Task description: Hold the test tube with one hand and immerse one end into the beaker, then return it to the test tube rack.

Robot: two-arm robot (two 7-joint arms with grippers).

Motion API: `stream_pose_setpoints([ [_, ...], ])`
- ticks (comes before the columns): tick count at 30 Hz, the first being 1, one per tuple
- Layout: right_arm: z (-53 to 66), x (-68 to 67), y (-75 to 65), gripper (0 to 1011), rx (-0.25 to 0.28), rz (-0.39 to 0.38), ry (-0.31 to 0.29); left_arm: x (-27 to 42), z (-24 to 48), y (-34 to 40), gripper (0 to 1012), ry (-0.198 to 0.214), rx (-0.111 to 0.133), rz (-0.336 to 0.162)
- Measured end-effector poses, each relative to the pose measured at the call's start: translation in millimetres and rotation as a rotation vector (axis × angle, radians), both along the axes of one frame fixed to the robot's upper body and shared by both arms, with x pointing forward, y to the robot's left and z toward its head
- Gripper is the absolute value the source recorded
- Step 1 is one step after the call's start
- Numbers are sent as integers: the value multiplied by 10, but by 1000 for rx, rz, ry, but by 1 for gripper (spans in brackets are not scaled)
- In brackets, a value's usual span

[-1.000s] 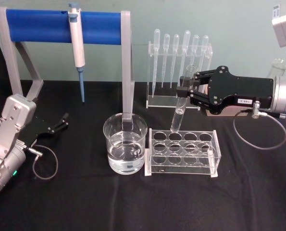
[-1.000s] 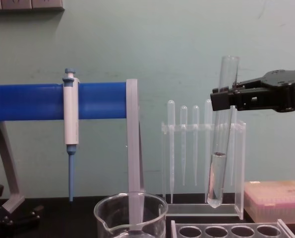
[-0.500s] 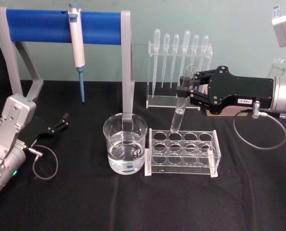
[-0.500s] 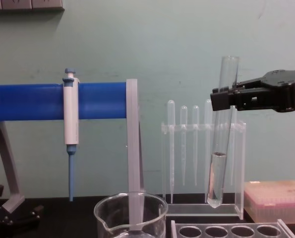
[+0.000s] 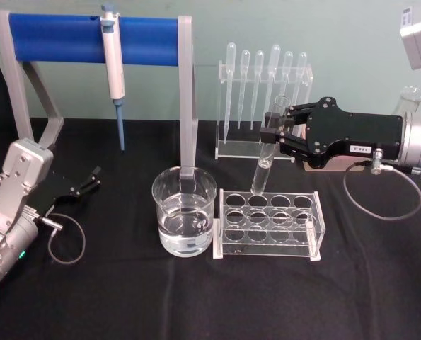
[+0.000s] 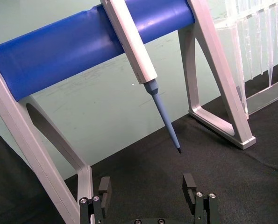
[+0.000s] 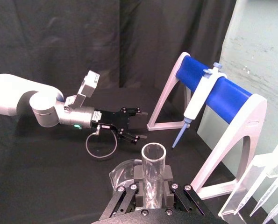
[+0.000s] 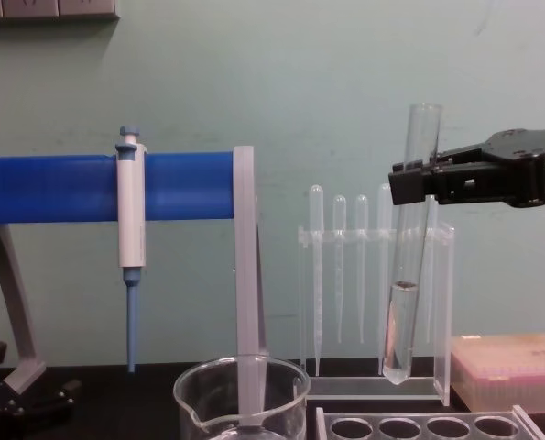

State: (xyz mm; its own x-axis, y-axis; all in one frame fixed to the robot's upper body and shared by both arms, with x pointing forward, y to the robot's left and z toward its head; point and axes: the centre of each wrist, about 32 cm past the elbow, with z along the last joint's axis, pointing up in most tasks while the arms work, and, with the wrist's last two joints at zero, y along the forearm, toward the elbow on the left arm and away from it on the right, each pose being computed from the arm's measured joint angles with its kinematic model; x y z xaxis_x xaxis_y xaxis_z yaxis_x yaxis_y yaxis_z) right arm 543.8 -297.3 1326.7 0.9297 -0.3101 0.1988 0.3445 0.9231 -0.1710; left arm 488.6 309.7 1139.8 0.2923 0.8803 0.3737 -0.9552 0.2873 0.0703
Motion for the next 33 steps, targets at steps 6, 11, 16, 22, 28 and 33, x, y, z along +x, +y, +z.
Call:
stream_pose_setpoints([
  [6, 0, 0, 0, 236, 0, 0, 0, 0, 0, 0, 1000, 0, 0, 0],
  [11, 0, 0, 0, 236, 0, 0, 0, 0, 0, 0, 1000, 0, 0, 0],
  [16, 0, 0, 0, 236, 0, 0, 0, 0, 0, 0, 1000, 0, 0, 0],
  [22, 0, 0, 0, 236, 0, 0, 0, 0, 0, 0, 1000, 0, 0, 0],
  [28, 0, 0, 0, 236, 0, 0, 0, 0, 0, 0, 1000, 0, 0, 0],
  [33, 0, 0, 0, 236, 0, 0, 0, 0, 0, 0, 1000, 0, 0, 0],
])
